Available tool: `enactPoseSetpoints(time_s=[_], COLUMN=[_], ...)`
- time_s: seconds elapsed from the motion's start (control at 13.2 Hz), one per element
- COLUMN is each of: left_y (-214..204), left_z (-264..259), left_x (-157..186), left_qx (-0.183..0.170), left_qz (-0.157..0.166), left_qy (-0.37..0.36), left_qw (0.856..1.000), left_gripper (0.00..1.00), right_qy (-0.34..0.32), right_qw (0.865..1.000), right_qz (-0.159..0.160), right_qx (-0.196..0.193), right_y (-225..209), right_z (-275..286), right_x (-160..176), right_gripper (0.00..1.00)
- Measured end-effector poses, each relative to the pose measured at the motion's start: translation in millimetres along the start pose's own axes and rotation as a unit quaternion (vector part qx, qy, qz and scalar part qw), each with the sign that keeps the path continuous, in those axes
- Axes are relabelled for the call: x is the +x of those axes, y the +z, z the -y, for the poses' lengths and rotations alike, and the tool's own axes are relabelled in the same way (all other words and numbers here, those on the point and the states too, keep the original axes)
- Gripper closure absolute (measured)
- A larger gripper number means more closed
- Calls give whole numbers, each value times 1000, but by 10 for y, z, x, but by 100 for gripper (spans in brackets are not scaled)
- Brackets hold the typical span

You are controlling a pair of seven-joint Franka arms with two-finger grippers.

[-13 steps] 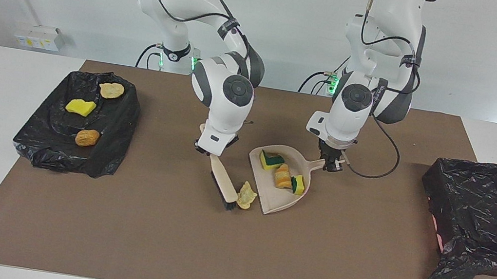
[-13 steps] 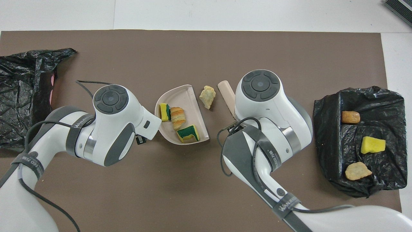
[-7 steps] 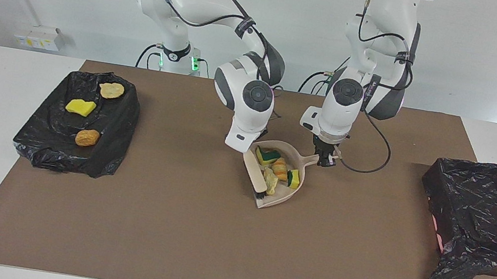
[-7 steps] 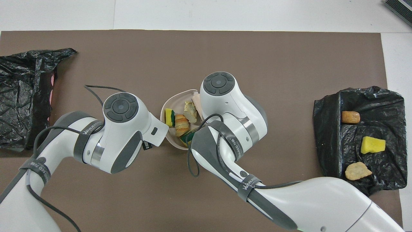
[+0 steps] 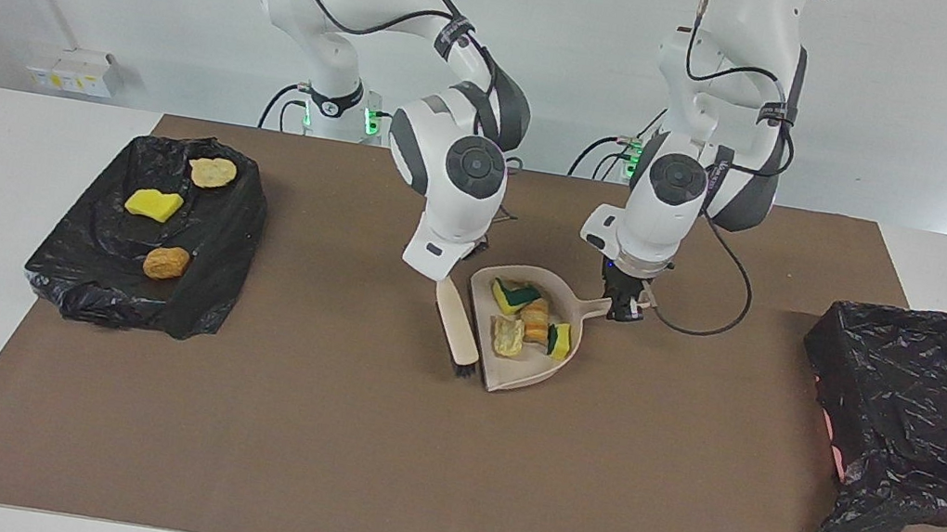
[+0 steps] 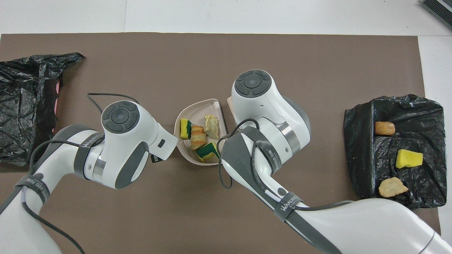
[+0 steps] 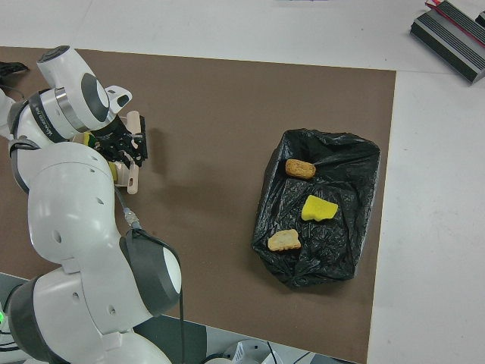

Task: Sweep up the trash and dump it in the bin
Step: 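Carry the loaded dustpan toward the black bag with the left gripper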

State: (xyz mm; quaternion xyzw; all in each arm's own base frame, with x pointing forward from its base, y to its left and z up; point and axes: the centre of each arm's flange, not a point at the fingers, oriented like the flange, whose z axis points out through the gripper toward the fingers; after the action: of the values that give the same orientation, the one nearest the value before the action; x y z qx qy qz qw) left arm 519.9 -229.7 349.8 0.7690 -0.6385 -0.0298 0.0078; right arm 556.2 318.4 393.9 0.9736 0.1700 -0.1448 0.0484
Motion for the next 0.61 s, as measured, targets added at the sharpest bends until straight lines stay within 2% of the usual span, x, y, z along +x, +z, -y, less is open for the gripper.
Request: enactPoseSetpoints(time_s=[0.23, 0.3, 0.46, 0.61], left_y=[-188, -312, -577, -852], left_z=[341, 477, 729, 968], left_x=[-355, -505, -823, -1180], left_qx=[9, 7, -3, -8], left_qz=[-11, -15, -18, -19], left_qy=[0, 2, 4, 6], left_qw=[1000, 1000, 1000, 1000], left_gripper=[69, 69, 69, 69], right_qy=[69, 91, 122, 131], right_qw=[997, 995, 992, 989], right_qz=[17, 23, 34, 23], right_qx=[-27, -20, 18, 62], right_y=[-505, -620, -597, -350], right_z=[-38, 21, 247, 535], right_x=[-508, -710, -1009, -1188], right_gripper=[74, 74, 74, 74])
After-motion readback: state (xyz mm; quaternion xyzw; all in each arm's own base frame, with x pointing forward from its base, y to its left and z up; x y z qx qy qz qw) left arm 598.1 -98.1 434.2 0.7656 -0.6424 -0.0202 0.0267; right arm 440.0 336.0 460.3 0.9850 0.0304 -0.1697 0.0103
